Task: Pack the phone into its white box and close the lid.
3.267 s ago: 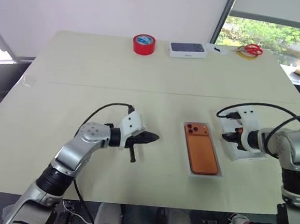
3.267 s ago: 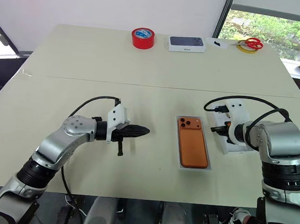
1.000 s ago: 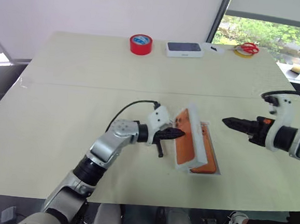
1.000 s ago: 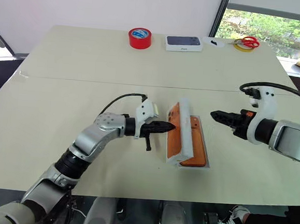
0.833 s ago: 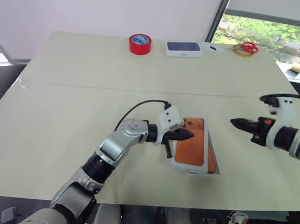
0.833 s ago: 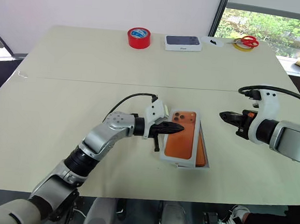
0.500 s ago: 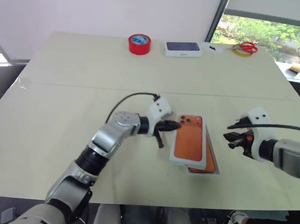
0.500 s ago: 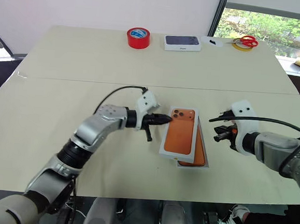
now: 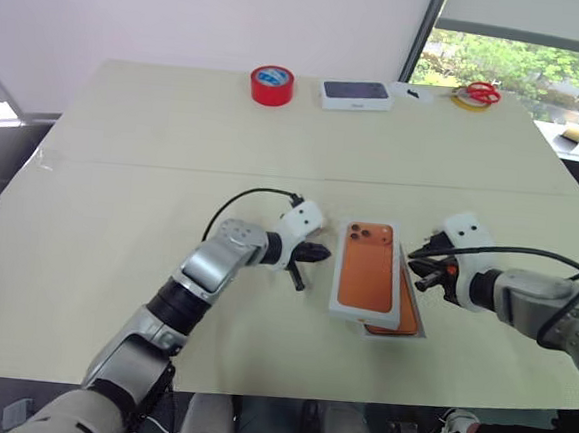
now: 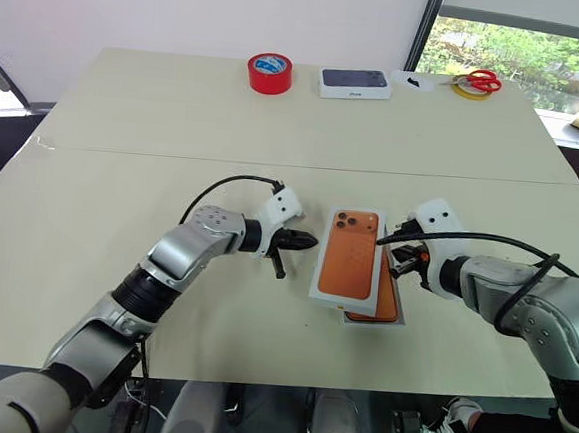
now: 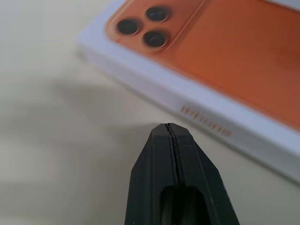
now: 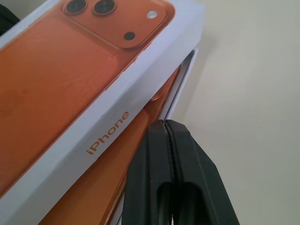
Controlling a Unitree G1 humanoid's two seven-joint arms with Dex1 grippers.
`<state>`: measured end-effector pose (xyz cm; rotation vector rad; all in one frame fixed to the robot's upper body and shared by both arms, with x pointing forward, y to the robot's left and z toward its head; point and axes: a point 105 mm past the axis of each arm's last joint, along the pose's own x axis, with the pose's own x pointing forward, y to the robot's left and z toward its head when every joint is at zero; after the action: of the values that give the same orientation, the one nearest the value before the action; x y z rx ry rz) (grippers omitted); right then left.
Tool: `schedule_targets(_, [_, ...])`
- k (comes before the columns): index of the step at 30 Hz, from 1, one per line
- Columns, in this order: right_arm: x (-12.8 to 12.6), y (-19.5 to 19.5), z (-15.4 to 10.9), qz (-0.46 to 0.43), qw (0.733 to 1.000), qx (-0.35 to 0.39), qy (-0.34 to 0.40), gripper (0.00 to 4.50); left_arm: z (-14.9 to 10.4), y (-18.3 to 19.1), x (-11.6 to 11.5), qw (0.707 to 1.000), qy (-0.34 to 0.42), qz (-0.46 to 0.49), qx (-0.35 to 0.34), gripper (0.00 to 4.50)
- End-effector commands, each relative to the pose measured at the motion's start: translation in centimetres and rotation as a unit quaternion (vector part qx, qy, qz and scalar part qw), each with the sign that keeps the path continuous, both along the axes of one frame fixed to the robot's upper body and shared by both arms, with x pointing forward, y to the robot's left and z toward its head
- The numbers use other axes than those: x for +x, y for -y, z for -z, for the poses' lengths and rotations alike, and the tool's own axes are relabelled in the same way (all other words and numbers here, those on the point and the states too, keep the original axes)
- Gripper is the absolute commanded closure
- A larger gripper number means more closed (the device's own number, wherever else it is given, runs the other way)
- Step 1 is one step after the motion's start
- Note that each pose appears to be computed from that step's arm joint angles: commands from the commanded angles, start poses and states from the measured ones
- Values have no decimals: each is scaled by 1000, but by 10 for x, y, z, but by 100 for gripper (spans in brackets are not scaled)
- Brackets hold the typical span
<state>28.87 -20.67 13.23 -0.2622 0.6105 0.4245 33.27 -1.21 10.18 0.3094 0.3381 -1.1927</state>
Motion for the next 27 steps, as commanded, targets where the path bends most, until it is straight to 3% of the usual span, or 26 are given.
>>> schedule_targets(1, [0, -10, -13, -24, 999, -8, 25, 448, -9, 12, -7, 999, 15, 32, -8, 450])
schedule_targets(11, [-19, -17, -10, -66, 997, -30, 6, 448, -19, 23, -34, 994, 19, 107, -29, 450])
schedule_targets(27, [-22, 2, -1, -34, 999, -41, -4, 448, -22, 36, -37, 993, 19, 111, -37, 450])
